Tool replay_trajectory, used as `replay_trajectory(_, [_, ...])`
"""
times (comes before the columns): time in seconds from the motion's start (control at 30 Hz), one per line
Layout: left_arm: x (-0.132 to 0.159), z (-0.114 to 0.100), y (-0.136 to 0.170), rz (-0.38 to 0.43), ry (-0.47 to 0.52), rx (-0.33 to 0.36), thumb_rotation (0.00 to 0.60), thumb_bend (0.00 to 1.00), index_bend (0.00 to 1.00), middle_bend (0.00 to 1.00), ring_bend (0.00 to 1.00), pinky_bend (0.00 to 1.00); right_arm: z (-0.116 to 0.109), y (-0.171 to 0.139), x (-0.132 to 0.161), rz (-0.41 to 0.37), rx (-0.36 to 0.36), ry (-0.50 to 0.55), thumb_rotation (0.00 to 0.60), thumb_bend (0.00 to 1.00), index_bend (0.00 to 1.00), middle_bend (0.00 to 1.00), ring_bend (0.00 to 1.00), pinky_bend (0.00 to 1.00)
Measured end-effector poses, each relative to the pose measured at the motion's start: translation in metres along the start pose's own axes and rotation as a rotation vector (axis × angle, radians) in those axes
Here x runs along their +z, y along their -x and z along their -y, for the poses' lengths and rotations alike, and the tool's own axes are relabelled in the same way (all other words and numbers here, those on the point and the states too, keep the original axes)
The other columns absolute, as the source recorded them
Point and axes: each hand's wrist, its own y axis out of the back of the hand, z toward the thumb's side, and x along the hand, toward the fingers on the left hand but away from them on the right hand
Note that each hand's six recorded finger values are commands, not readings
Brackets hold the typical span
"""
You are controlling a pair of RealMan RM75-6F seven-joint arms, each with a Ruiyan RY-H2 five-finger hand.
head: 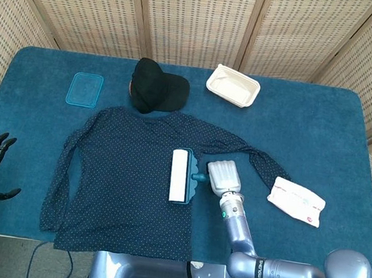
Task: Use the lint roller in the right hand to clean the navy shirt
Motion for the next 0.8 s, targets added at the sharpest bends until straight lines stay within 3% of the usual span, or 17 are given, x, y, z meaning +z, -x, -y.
replay_trajectory(0.23, [-0.001, -0.001, -0.002, 0.004, 0.014, -0.009, 0.600, 0.00, 0.00, 0.00, 0.00, 0.00, -0.037, 0.001, 0.034, -0.041, -0.042, -0.116, 0.600, 0.80, 0.73, 1.00, 1.00, 1.00])
replay_trajectory(0.43, [-0.005, -0.004, -0.003, 0.001, 0.039, -0.009, 0.600, 0.00, 0.00, 0.00, 0.00, 0.00, -0.055, 0.005, 0.078, -0.057, -0.056, -0.267, 0.600, 0.81, 0.73, 1.00, 1.00, 1.00])
replay_trajectory(0.63, [-0.010, -0.007, -0.006, -0.004, 0.065, -0.014, 0.600, 0.00, 0.00, 0.00, 0.00, 0.00, -0.051, 0.008, 0.130, -0.047, -0.021, -0.387, 0.600, 0.81, 0.74, 1.00, 1.00, 1.00])
replay_trajectory(0.8, [-0.015, -0.006, -0.008, -0.011, 0.080, -0.029, 0.600, 0.00, 0.00, 0.00, 0.00, 0.00, -0.041, 0.013, 0.151, -0.024, 0.005, -0.424, 0.600, 0.81, 0.74, 1.00, 1.00, 1.00])
